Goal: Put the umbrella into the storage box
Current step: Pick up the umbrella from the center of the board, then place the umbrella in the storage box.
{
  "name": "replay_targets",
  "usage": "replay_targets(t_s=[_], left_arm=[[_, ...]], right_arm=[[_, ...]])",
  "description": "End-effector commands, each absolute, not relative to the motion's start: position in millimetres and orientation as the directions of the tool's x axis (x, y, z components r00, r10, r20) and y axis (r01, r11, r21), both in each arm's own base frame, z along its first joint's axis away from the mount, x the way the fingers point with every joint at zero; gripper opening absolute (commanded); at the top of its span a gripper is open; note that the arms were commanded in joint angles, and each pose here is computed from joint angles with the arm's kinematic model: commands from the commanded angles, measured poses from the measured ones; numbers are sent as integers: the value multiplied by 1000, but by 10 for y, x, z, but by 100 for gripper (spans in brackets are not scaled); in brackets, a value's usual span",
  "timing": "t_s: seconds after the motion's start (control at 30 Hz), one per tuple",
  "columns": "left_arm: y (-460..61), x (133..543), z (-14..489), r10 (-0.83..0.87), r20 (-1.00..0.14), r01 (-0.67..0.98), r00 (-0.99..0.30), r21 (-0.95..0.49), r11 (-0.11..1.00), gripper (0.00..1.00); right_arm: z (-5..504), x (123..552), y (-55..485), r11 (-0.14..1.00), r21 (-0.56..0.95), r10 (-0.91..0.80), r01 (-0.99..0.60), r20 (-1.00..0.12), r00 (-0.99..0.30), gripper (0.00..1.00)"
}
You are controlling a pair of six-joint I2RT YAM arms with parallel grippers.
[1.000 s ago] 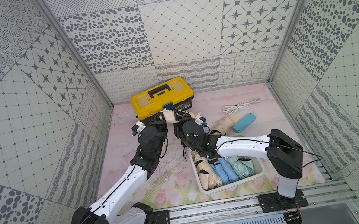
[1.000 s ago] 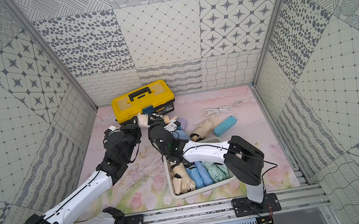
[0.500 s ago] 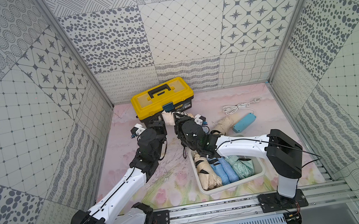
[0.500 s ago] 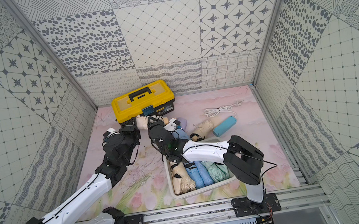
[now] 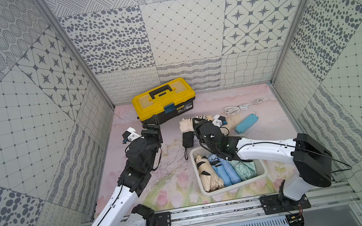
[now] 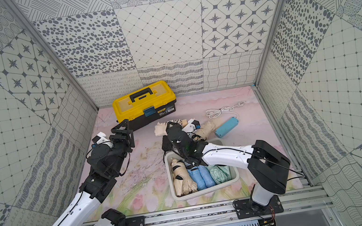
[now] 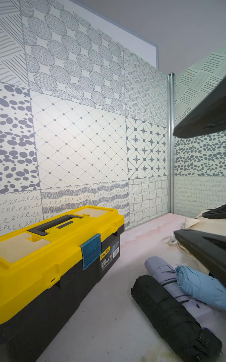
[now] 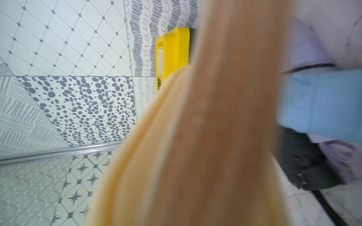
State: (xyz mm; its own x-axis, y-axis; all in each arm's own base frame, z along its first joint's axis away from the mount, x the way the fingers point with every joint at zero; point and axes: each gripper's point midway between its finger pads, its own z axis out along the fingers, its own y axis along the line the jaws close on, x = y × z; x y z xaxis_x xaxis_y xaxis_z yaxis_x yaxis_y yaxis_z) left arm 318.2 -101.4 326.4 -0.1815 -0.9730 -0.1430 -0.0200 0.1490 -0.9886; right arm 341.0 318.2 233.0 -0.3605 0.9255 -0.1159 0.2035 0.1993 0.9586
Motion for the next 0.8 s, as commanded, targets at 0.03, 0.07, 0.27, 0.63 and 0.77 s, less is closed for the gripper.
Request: replay_targets(t_s=[0.03, 0.07, 0.27, 0.63, 0.77], left_arm=[[-1238, 2781, 2584, -834, -275, -242, -478, -872, 426, 76], [-1268, 2734, 2515, -816, -269, -260, -512, -857, 446, 76], [-1539, 2474, 2243, -701, -191, -311, -687, -795, 521, 71], [-1941, 1992, 1947, -555, -30, -379, -831, -699, 606, 65], [-2037, 1817, 1830, -522, -2, -385, -853, -674, 631, 65]], right_arm=[[2515, 3159, 2851, 426, 897, 822, 117, -329, -464, 29], [2475, 3114, 2791, 467, 876, 796, 118, -359, -487, 29], [2444, 2840, 2518, 666, 746, 575, 14, -502, -647, 28], [2557, 2193, 2354, 788, 550, 33, -276, -486, -874, 31], [2567, 1998, 2395, 770, 542, -95, -335, -423, -901, 31]])
